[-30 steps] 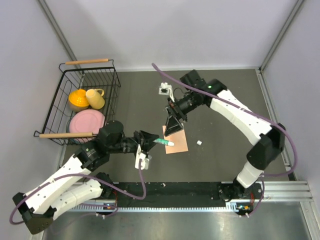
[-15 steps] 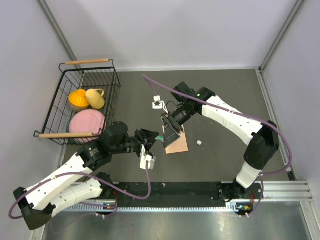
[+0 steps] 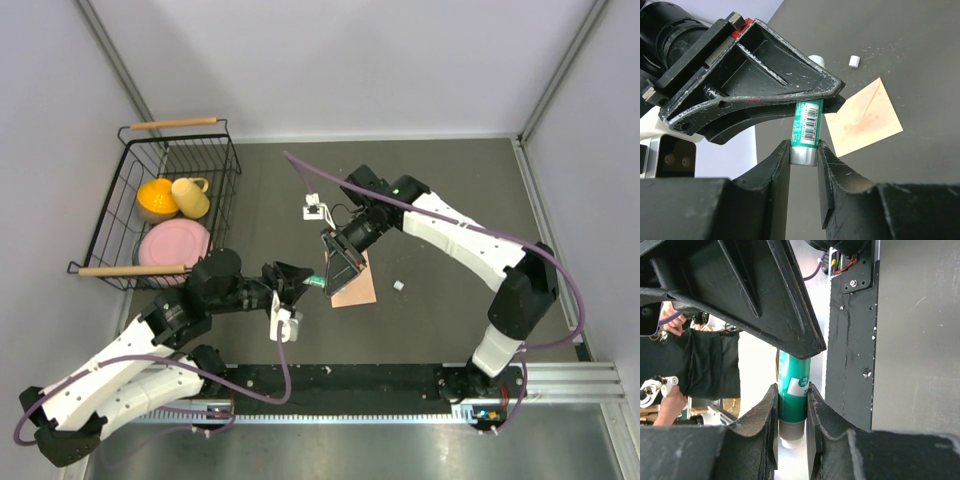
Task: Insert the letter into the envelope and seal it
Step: Close the solid glue cap on the solid glue, then screw the solid glue.
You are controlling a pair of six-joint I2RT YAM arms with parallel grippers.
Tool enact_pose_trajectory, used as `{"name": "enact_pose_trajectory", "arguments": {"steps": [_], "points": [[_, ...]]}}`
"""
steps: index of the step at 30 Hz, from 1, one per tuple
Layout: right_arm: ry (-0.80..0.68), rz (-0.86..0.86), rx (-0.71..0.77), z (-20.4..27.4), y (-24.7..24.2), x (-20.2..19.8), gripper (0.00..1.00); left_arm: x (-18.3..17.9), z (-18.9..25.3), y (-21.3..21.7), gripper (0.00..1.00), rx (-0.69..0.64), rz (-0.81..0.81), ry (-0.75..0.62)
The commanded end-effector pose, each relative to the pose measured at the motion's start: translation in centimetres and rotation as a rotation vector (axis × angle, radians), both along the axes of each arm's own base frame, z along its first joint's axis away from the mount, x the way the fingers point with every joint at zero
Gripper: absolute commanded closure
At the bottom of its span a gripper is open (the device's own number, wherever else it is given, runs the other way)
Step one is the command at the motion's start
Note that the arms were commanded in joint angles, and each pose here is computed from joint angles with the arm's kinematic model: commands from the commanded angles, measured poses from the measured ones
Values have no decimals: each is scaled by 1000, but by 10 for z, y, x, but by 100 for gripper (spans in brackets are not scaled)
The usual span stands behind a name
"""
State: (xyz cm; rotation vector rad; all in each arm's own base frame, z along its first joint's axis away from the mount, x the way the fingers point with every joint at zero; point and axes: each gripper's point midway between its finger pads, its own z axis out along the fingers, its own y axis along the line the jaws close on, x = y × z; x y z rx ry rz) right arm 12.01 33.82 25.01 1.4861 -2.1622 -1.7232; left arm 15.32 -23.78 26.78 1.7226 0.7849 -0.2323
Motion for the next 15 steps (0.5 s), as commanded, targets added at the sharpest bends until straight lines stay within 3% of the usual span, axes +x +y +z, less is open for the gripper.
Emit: {"name": "enact_pose_trajectory", "arguments": {"steps": [1, 4, 5, 9, 11, 15], "points": [[-86, 48, 116, 27, -3, -9, 100, -7, 11, 4, 70, -44, -2, 9], [-83, 57, 123, 28, -3, -10, 100, -12, 13, 3, 71, -41, -33, -2], [-86, 57, 121, 28, -3, -10, 100, -13, 12, 3, 81, -38, -42, 2], [-186, 52, 115, 28, -4, -5, 100, -25, 13, 3, 97, -30, -86, 49], [-304, 23, 92, 27, -5, 10, 100, -32, 6, 2, 100, -15, -100, 126], [-593, -14, 91, 37, -9, 42, 100, -43, 8, -5, 100, -46, -51, 406]]}}
